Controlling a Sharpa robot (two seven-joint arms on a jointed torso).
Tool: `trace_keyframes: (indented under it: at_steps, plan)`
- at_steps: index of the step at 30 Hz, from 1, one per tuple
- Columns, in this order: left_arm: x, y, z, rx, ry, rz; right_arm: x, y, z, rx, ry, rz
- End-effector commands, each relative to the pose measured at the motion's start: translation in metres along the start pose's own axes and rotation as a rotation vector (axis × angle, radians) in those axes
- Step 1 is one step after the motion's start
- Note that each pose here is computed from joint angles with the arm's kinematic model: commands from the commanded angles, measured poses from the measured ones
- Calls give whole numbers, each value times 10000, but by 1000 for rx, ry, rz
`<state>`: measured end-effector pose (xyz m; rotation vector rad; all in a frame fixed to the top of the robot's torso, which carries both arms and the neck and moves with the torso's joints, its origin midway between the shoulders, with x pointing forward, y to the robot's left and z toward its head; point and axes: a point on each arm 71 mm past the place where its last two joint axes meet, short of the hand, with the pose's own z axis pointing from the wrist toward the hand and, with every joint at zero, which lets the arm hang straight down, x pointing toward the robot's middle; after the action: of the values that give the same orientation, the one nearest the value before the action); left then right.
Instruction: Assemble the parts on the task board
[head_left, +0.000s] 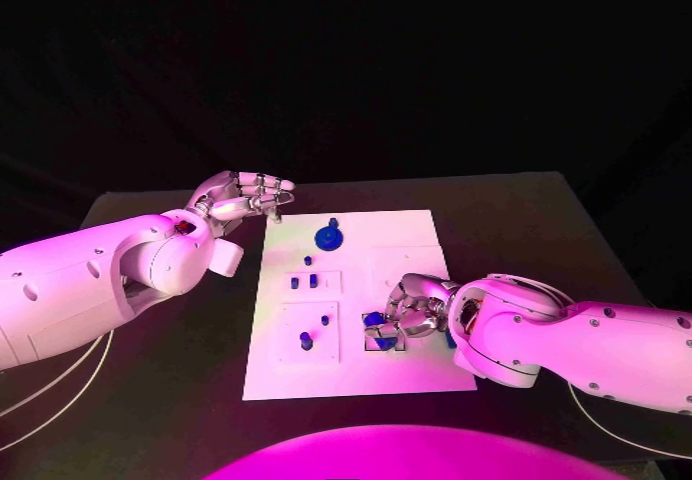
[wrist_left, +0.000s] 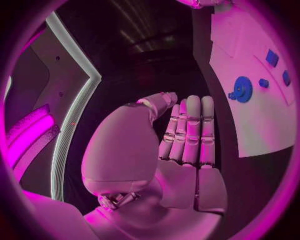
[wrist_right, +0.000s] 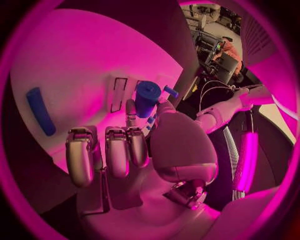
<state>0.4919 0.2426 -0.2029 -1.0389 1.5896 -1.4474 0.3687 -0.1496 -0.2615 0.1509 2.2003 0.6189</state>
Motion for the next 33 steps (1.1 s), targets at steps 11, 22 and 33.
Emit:
trace_keyframes:
  at_steps: [11,22,33]
  plan:
    - [13,-11,-7,3,17,-5,-20,46,38,-32,-75,-131]
    - [11,-10,-10,1,17,-5,14,62,62,-36,-60,-157]
    - [4,-9,-13,0,15,-5,19,45,-17,-59,-58,-147]
